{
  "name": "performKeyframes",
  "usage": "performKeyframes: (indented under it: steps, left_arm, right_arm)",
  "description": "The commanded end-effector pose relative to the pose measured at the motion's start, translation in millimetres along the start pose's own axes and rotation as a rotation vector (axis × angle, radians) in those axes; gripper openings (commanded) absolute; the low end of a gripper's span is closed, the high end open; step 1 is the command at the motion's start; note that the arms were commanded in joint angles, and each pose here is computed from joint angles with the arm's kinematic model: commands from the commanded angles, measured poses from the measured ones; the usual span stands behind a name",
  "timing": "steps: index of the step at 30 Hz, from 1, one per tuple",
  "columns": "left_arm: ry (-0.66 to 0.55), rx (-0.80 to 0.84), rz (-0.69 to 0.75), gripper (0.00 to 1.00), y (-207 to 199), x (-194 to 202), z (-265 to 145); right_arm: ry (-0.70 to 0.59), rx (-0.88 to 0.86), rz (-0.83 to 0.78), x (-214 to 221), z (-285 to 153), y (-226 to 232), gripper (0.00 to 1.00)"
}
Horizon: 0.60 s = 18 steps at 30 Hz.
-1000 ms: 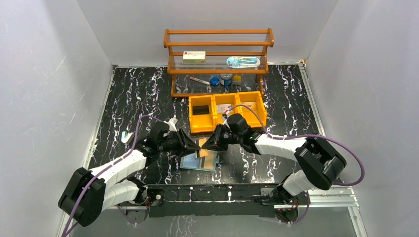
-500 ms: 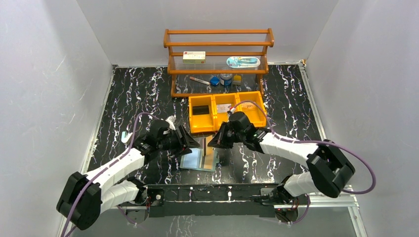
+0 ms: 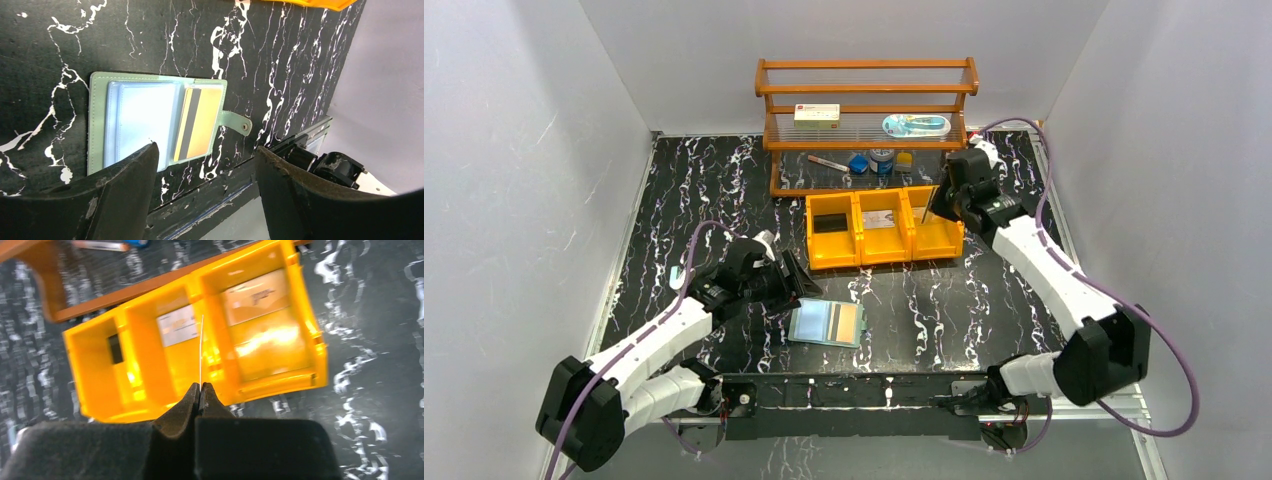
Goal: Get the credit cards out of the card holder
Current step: Place the credit card in the storage box.
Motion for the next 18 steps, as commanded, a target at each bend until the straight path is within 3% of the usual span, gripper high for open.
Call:
performKeyframes:
  steps: [1, 10, 18]
  left_arm:
    - [-0.045, 0.004, 0.04, 0.69, -12.8, -11.9, -10.8]
    - [-0.103, -0.04, 0.122, 0.71, -25.4, -30.4, -23.5]
    - [-0.103, -0.061, 0.135, 0.72, -23.2, -30.4, -27.1]
  right_arm:
    - [0.095, 0.106, -0.147, 1.1, 17.3, -29.1, 0.0]
    - [0.283, 0.115, -0.301, 27.2, 52.7, -37.4, 0.0]
    - [0.366, -0.172, -0.338, 52.2, 60.7, 0.8, 0.0]
Point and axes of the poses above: each gripper's point midway between its finger pads, its own z axis out along the fingers, its own y axis along the line the jaws close on, x = y × z, the point moved 1 cm from there along -z, back along the fingers, and after that the axes turned 6 degrees about -z, right-handed, at the moved point
